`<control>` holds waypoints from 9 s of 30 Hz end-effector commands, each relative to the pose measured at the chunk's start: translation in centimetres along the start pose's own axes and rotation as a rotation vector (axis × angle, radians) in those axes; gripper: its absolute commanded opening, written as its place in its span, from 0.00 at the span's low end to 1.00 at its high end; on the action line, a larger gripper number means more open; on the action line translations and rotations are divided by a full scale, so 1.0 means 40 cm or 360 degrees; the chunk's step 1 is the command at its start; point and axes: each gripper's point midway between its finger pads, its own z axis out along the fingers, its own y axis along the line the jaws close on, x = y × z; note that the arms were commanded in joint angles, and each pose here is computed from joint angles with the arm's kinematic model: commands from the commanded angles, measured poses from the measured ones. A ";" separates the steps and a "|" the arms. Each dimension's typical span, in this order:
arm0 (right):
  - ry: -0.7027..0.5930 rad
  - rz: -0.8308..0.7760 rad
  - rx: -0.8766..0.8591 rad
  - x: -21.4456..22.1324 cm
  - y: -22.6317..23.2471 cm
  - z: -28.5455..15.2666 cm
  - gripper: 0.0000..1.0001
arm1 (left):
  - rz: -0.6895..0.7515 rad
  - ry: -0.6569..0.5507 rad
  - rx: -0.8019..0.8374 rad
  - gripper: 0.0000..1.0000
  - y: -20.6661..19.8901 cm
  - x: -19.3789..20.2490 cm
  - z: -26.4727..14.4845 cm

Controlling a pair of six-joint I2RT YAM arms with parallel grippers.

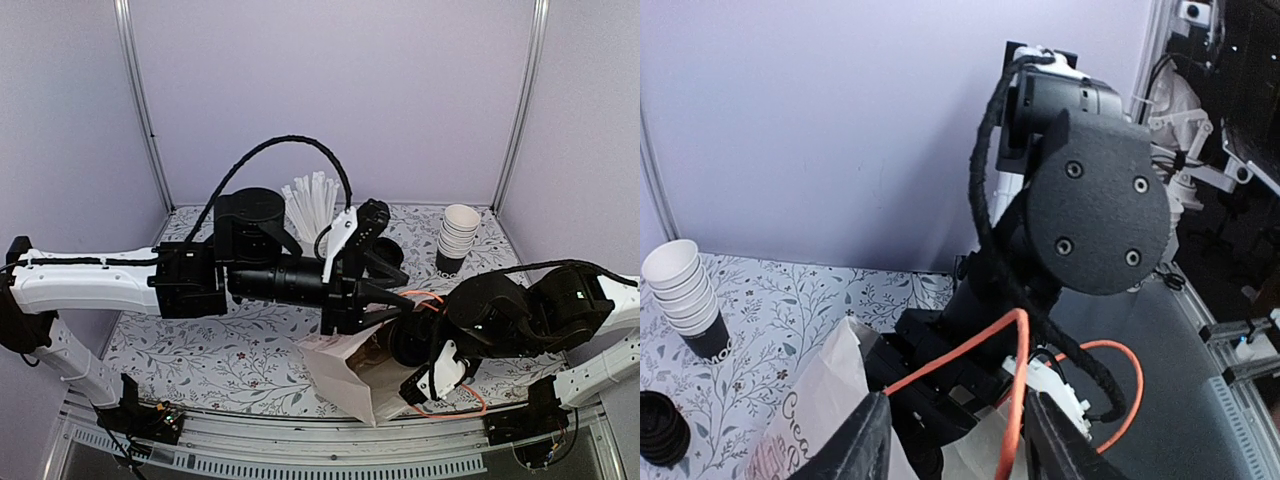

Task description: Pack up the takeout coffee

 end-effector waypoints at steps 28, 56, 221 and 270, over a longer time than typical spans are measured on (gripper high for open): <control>0.0011 -0.0113 0.0055 -0.025 -0.019 0.044 0.40 | -0.0692 0.0273 -0.0616 0.60 0.498 0.428 -0.127; 0.0050 -0.0042 0.0077 -0.020 0.011 0.104 0.41 | -0.0841 0.0445 -0.0507 0.60 0.534 0.594 -0.081; -0.0132 0.0986 -0.0755 -0.069 -0.221 0.214 0.99 | -0.0572 0.0337 -0.0507 0.62 0.268 0.142 -0.417; -0.0216 0.0974 -0.0097 0.032 -0.411 -0.033 0.99 | -0.0659 0.0671 -0.0453 0.00 0.252 0.193 -0.226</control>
